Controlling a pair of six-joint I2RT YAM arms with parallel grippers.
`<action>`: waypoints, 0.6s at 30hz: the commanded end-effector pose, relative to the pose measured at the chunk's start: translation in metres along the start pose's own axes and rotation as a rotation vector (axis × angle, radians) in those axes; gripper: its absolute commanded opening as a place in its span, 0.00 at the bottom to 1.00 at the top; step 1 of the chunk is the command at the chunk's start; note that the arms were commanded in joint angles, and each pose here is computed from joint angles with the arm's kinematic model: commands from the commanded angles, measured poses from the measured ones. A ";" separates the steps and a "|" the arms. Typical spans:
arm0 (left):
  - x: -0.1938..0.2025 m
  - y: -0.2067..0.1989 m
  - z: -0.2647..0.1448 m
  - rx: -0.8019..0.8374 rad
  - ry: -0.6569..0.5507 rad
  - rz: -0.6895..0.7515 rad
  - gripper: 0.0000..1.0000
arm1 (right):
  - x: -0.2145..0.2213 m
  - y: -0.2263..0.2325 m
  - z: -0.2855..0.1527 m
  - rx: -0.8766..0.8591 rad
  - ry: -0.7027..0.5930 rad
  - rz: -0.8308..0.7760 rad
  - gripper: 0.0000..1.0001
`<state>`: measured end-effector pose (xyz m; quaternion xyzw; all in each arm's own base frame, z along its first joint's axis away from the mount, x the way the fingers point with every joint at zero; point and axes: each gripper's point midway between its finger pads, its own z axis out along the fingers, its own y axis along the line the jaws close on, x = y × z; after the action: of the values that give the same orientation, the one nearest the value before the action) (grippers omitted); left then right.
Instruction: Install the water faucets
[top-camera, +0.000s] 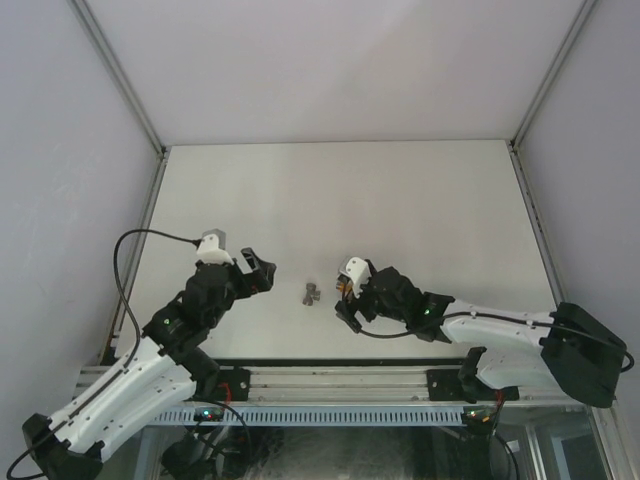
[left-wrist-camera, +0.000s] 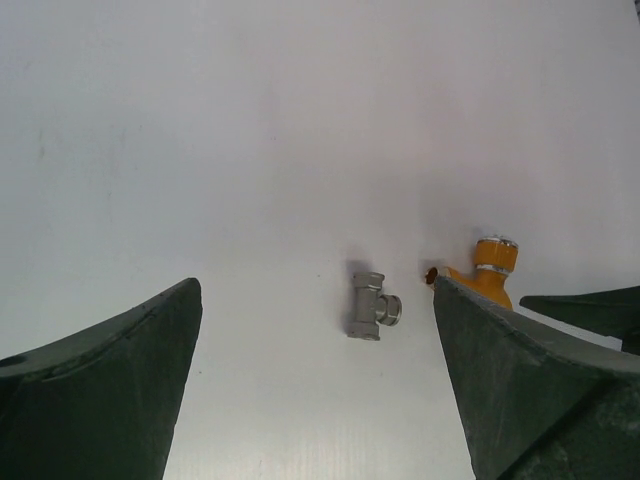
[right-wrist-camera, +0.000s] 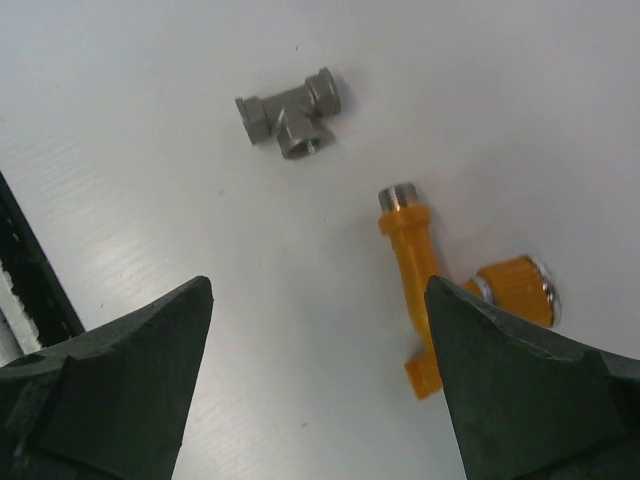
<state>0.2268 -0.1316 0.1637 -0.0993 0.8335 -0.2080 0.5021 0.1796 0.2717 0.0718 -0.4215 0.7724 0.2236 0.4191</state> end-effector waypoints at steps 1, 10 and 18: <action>0.006 0.019 -0.003 -0.059 -0.022 -0.039 1.00 | -0.051 0.009 0.016 -0.060 -0.153 -0.115 0.86; 0.012 0.021 -0.005 -0.051 -0.006 -0.047 1.00 | -0.053 0.020 0.045 -0.130 -0.135 -0.179 0.83; 0.011 0.021 -0.006 -0.067 0.022 -0.002 1.00 | -0.048 0.015 0.078 -0.157 -0.072 -0.161 0.72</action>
<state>0.2126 -0.1174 0.1350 -0.1168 0.8506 -0.1864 0.4777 0.2016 0.3343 0.0505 -0.5083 0.7218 0.2394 0.4041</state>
